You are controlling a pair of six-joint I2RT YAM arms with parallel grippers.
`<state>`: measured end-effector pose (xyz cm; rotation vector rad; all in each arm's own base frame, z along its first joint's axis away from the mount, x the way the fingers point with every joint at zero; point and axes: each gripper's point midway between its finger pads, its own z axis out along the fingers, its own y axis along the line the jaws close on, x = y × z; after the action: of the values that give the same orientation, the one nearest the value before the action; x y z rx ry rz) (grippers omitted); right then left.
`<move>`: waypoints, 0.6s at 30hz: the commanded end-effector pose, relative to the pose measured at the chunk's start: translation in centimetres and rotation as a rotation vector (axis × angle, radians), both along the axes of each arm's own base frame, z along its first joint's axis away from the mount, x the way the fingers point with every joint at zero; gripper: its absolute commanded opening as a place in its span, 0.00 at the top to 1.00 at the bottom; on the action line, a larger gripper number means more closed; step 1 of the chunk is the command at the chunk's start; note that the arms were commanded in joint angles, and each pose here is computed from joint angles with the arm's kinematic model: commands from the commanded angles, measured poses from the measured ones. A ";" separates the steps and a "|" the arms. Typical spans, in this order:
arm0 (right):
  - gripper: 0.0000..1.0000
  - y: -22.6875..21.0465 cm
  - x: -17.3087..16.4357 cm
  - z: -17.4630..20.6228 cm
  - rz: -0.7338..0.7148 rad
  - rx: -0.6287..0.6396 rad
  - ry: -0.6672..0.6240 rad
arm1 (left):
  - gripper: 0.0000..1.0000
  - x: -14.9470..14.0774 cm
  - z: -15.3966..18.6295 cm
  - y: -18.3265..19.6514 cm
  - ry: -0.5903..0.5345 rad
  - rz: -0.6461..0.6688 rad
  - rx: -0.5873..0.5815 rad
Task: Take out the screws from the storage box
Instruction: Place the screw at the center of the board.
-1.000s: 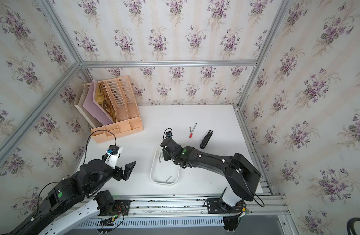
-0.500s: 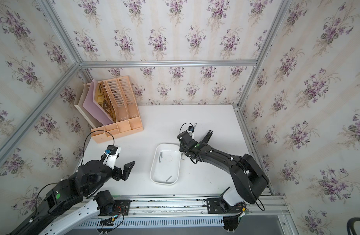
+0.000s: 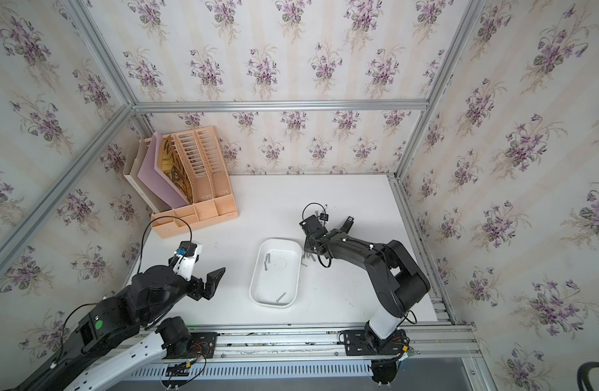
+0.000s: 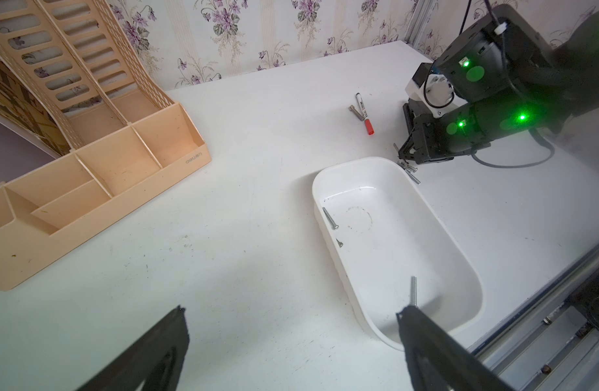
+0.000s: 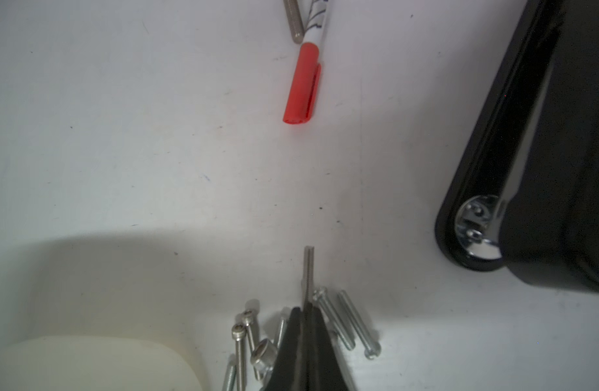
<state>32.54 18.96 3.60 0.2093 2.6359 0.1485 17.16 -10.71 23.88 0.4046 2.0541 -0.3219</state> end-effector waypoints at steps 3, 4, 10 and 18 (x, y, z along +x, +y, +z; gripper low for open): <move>1.00 0.6 -0.3 -1.1 0.012 0.020 0.056 | 0.01 0.1 0.9 0.3 -0.029 0.018 -0.024; 1.00 0.7 -0.3 -1.1 0.013 0.019 0.058 | 0.01 0.1 0.7 0.3 -0.025 0.017 -0.019; 0.88 0.6 -0.3 -1.2 0.012 0.020 0.057 | 0.01 0.3 0.1 -0.3 0.006 0.005 0.004; 0.69 0.7 -0.2 0.3 0.016 0.051 0.010 | 0.01 0.3 -0.4 -0.8 0.029 -0.014 0.007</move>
<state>32.34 19.73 3.26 0.2051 2.6679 0.2051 17.35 -10.88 23.46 0.4113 2.0739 -0.3077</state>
